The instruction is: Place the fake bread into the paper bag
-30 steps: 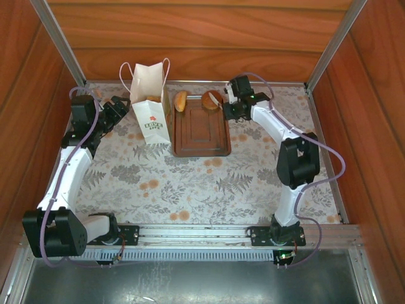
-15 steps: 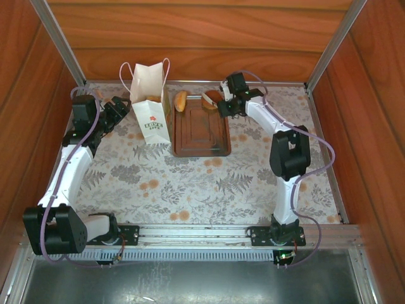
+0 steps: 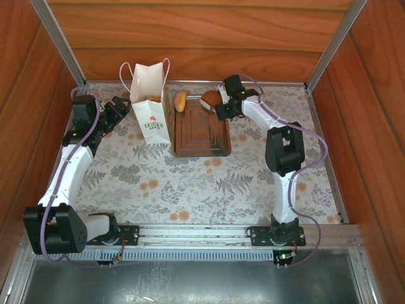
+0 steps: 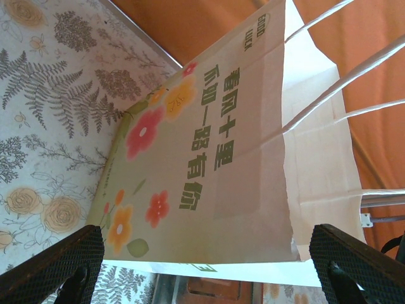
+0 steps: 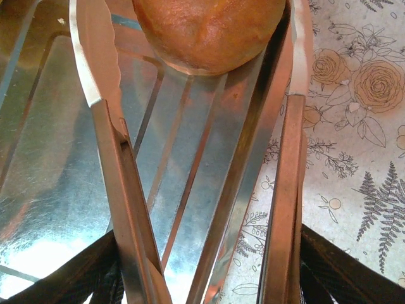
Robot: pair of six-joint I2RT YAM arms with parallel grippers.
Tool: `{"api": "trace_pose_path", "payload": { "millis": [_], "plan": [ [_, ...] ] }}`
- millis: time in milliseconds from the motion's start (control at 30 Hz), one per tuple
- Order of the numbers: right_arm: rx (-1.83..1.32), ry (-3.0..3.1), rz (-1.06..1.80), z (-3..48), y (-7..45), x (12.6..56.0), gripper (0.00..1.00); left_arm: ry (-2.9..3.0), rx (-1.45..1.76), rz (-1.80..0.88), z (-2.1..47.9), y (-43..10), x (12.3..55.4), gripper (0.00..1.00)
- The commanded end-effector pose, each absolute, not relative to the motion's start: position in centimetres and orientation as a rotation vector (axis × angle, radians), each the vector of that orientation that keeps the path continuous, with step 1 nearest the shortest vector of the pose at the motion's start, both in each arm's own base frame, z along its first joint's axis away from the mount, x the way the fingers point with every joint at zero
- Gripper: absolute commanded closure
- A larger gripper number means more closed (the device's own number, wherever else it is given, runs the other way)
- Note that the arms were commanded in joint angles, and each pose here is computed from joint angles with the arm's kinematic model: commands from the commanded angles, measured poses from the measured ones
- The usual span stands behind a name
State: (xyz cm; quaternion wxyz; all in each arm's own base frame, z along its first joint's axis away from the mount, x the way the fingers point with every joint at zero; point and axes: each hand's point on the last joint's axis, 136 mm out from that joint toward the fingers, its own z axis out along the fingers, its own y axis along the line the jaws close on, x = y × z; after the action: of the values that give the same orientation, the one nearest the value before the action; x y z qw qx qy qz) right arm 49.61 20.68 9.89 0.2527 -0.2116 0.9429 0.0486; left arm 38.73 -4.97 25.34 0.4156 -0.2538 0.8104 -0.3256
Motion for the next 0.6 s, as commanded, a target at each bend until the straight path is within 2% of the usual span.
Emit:
{"api": "trace_pose_path", "payload": {
  "millis": [0,367,500,567],
  "plan": [
    [-0.596,2.541,0.122,10.38,20.68,50.46,0.32,2.021,-0.626,-0.808,26.16,-4.64,39.04,0.11],
    [-0.612,2.557,0.095,9.7,20.81,51.06,0.35,2.023,-0.623,-0.805,26.27,-4.63,39.19,0.11],
    [-0.609,2.562,0.068,9.84,20.5,50.98,0.45,2.021,-0.615,-0.803,26.66,-4.63,39.13,0.11],
    [-0.604,2.554,0.068,10.52,20.44,50.76,0.48,2.019,-0.61,-0.796,26.93,-4.52,39.07,0.11]
  ]
}}
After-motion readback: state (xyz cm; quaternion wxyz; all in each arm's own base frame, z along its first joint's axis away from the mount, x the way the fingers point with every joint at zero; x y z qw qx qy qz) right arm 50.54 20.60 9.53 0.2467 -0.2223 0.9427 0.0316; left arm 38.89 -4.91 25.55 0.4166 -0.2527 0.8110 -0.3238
